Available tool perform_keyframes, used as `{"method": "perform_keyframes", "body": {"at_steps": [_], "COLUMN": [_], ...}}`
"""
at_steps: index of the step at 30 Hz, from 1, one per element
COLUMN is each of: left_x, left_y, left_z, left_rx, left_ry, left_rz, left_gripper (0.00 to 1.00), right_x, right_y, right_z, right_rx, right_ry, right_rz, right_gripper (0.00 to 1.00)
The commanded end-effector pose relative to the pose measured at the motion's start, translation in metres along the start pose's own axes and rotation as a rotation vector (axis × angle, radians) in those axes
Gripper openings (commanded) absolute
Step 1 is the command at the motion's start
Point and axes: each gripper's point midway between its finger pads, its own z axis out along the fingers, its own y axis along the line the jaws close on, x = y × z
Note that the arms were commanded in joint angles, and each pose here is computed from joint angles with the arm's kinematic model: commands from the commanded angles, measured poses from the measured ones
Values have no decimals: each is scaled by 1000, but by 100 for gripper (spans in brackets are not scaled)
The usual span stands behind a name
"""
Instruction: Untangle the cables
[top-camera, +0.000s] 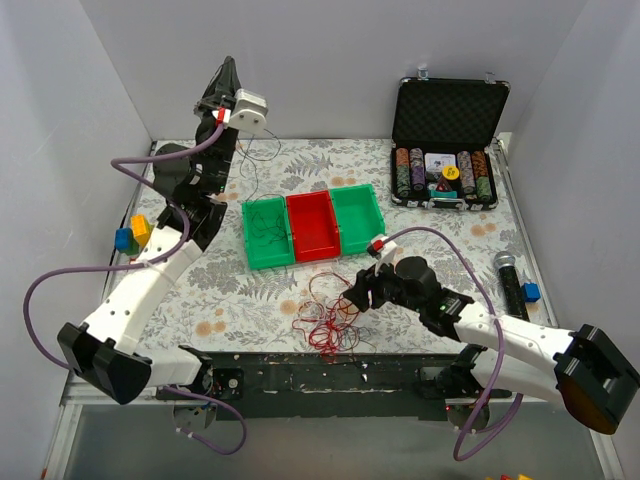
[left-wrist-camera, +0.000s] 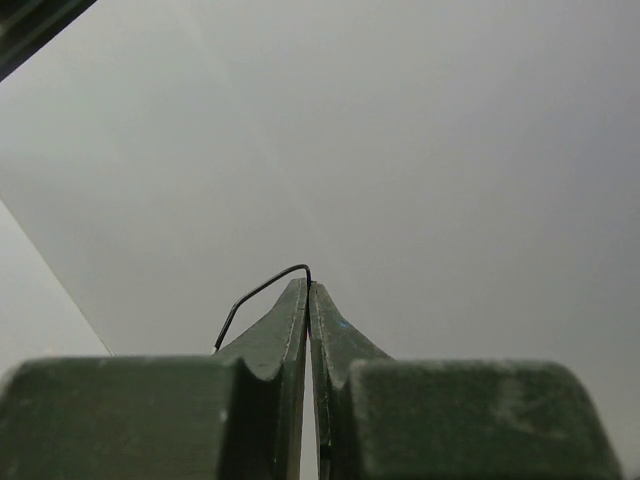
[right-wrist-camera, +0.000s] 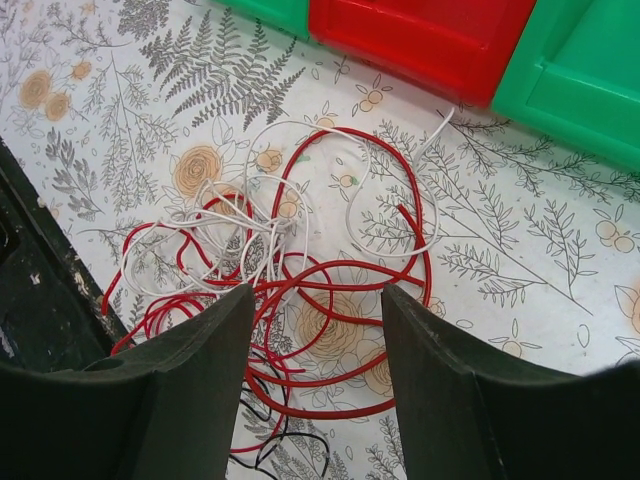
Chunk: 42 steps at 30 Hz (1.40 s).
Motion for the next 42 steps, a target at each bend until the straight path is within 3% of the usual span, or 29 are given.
{"method": "perform_keyframes", "body": {"at_steps": [1,21,33,42], "left_x": [2,113,168,203], "left_y": [-5,-64,-121,-144], "left_z": [1,-37,-106,-122], "left_rx": [1,134,371,419], "left_ry": [-24,135,277,364], "left_rz": [-38,51,58,72], "left_gripper": [0,0,0,0], "right_x": [-4,3,5,4], "right_y": [1,-4,-7,-9], "right_z": [0,-1,0,0], "right_rx": [-1,23,35,47], "right_ry": [-25,-19,-13,-14], "right_rz": [7,18,19,20], "right_gripper": [61,60,60,60]}}
